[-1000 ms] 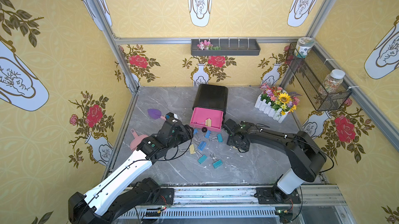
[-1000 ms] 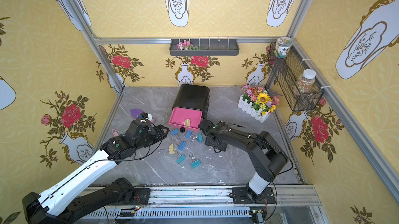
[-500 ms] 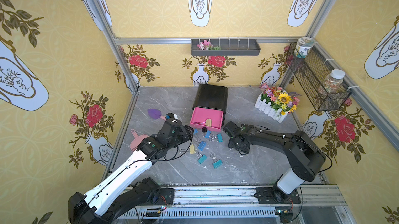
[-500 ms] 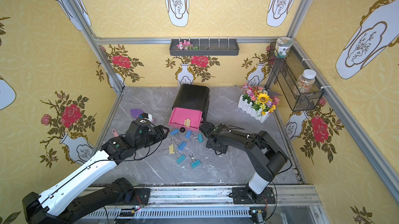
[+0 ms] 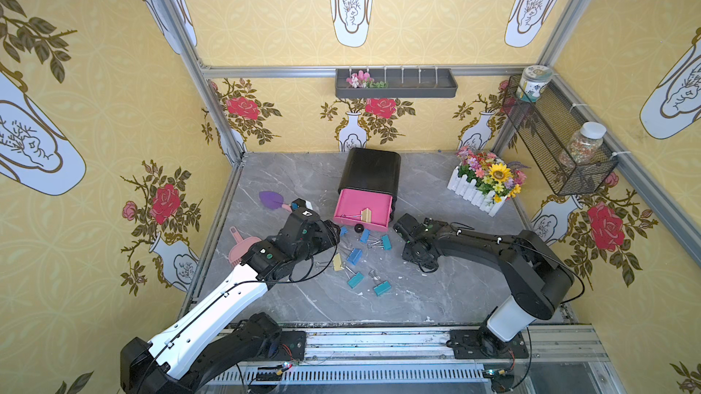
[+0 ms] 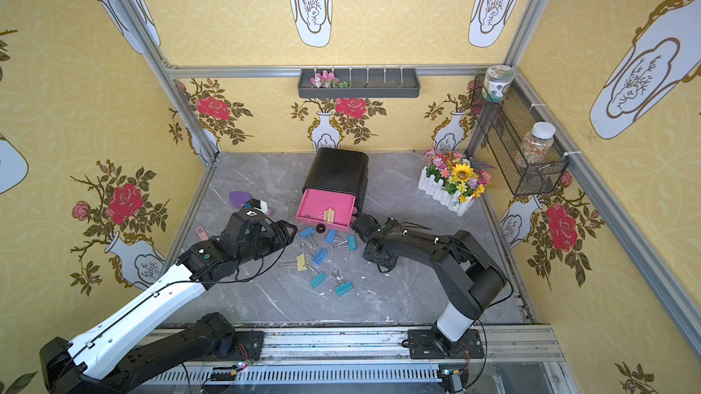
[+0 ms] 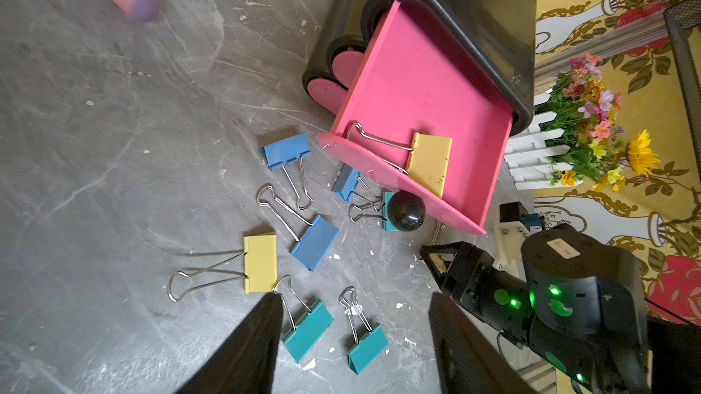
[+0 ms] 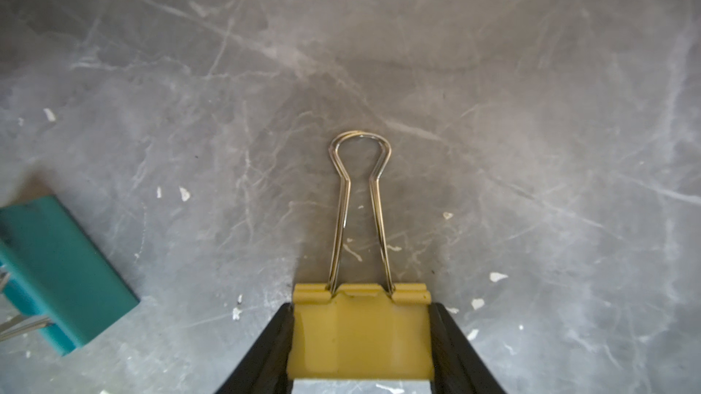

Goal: Put the binder clips in the drawer according to color
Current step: Pick up the binder clip at the center of the board.

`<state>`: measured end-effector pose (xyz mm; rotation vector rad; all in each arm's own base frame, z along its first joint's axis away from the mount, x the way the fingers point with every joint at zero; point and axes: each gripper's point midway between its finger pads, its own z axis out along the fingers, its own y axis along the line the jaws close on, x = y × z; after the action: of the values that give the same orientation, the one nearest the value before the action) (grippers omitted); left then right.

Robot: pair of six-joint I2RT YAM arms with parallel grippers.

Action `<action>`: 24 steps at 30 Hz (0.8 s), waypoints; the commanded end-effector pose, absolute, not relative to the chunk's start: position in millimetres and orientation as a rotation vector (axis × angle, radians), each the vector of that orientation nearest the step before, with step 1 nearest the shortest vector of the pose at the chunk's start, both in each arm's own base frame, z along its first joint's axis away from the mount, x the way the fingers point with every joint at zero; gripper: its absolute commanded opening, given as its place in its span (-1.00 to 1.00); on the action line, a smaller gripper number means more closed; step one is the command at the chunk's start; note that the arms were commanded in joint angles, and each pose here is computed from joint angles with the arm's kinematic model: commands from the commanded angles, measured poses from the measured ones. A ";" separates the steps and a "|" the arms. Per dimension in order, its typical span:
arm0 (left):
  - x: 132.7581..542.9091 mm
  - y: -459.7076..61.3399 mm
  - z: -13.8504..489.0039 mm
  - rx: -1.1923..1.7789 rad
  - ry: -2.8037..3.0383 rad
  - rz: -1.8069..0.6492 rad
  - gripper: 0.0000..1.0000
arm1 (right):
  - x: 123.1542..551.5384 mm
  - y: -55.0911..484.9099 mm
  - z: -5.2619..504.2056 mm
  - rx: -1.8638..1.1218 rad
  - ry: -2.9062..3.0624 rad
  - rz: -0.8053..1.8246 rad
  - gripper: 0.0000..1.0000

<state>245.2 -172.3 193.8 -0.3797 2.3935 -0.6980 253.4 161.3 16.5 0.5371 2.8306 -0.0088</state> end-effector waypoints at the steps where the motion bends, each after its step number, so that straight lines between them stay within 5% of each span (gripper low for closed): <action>1: 245.9 -172.9 192.1 -0.379 2.397 -0.696 0.35 | 250.3 157.3 22.1 0.542 2.821 -0.011 -0.07; 16: 245.1 -165.9 195.4 -0.380 2.383 -0.664 0.36 | 280.4 141.7 109.1 0.403 2.646 -0.068 -0.08; 24: 244.8 -161.8 187.7 -0.402 2.398 -0.663 0.36 | 325.7 185.9 181.6 0.187 2.530 -0.003 -0.13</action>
<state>246.9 -164.1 193.6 -0.4014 2.3795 -0.6725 317.6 177.3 166.5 0.3047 2.5522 0.0406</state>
